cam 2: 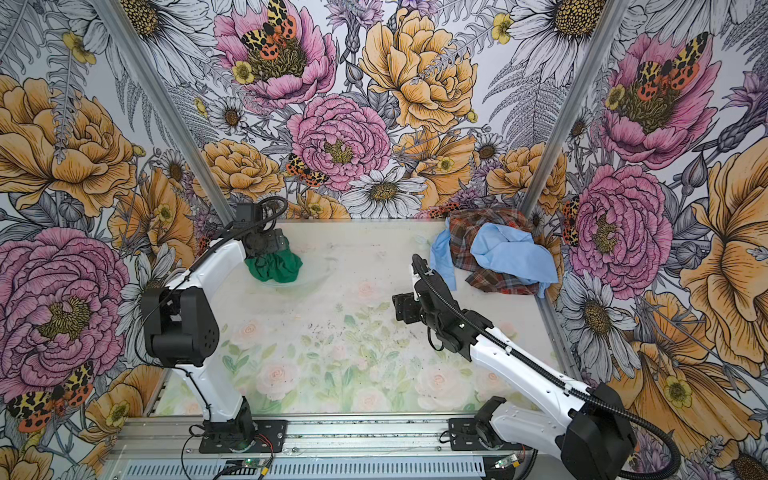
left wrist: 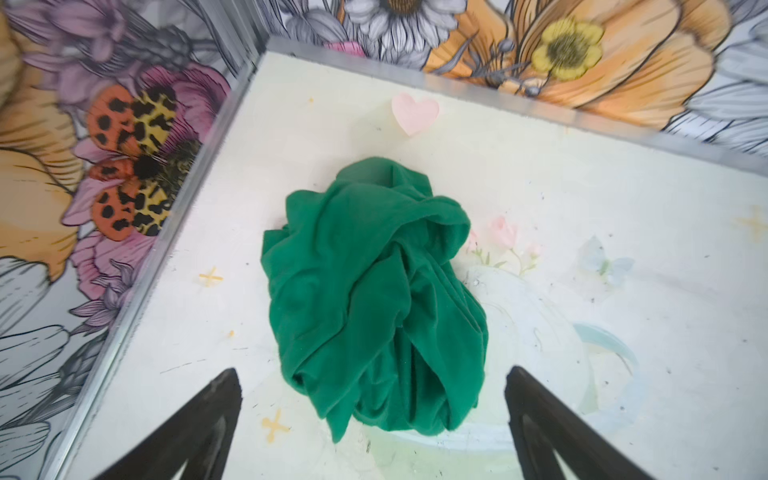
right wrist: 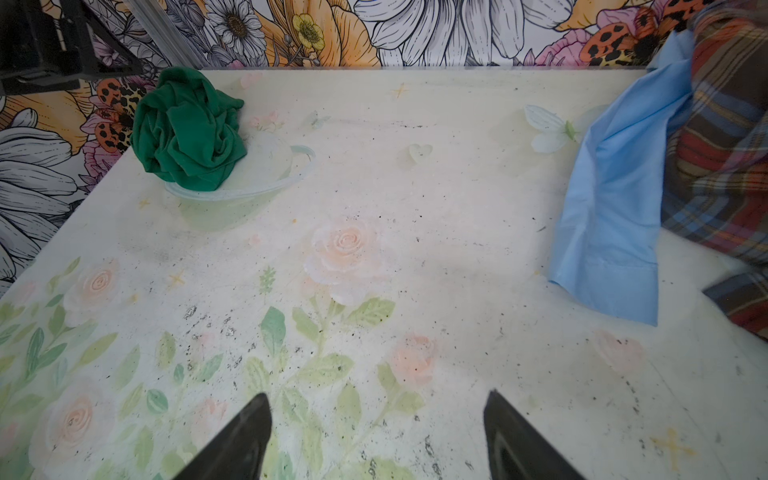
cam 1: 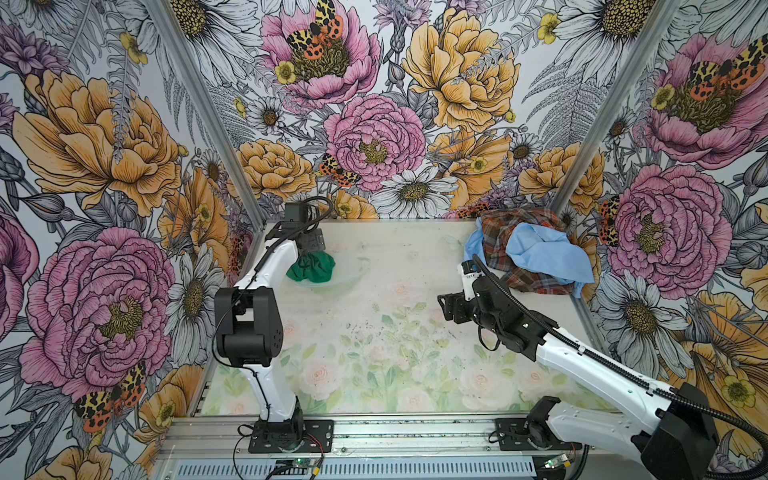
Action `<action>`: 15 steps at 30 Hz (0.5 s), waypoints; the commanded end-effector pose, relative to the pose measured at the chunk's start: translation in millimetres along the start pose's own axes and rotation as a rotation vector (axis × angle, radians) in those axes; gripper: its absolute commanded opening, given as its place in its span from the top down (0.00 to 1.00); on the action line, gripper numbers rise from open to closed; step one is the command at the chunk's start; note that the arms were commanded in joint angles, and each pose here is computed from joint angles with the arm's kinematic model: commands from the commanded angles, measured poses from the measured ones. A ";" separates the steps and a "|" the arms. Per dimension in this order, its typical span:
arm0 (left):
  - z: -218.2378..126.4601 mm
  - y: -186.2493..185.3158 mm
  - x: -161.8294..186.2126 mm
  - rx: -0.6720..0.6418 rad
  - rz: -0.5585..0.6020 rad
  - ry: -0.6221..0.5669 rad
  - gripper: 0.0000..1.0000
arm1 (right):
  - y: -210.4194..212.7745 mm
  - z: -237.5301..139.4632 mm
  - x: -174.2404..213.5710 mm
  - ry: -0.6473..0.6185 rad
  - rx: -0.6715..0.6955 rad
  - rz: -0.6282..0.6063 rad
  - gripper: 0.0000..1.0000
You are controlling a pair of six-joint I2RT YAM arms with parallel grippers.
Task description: Pick out a specific cloth from the pile
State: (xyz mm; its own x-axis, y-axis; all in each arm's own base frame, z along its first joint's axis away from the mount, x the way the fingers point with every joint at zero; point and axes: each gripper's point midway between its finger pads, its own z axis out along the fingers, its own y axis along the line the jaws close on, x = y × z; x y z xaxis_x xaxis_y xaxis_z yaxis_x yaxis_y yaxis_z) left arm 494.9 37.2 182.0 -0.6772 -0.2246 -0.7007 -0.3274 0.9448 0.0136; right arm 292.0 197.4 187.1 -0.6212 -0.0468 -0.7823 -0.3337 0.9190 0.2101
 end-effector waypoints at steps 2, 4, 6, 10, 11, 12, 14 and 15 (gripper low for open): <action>15.3 30.2 27.5 -0.014 -0.108 0.051 0.01 | -4.3 -3.2 -0.1 -0.013 0.015 -0.005 0.19; 25.5 18.7 33.8 0.090 -0.134 0.068 0.01 | -4.4 -3.2 0.9 -0.010 0.015 -0.010 0.19; 36.6 8.2 36.8 0.155 -0.160 0.099 0.01 | -3.5 -4.1 0.9 -0.011 0.009 -0.014 0.19; 66.0 1.0 45.4 0.165 -0.181 0.154 0.01 | -5.1 -4.3 0.0 -0.015 0.018 -0.013 0.19; 72.5 0.3 48.1 0.161 -0.188 0.172 0.01 | -5.2 -4.7 -0.6 -0.018 0.018 -0.009 0.19; 78.0 -0.6 50.2 0.157 -0.196 0.190 0.01 | -5.2 -5.1 -0.8 -0.019 0.018 -0.007 0.19; 93.3 0.7 60.3 0.132 -0.209 0.251 0.01 | -5.5 -6.0 -0.7 -0.022 0.018 -0.007 0.19; 99.7 3.0 64.9 0.113 -0.213 0.278 0.01 | -6.1 -6.6 -0.8 -0.024 0.021 -0.007 0.19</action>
State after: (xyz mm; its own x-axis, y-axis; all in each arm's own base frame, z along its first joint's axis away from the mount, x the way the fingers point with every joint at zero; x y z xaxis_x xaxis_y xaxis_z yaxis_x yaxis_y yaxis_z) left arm 503.9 51.9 61.3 -0.7701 -0.4219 -0.4785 -0.3968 0.9041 -0.1585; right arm 291.0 195.3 186.1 -0.6197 -0.0464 -0.7835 -0.3296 0.9214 0.2061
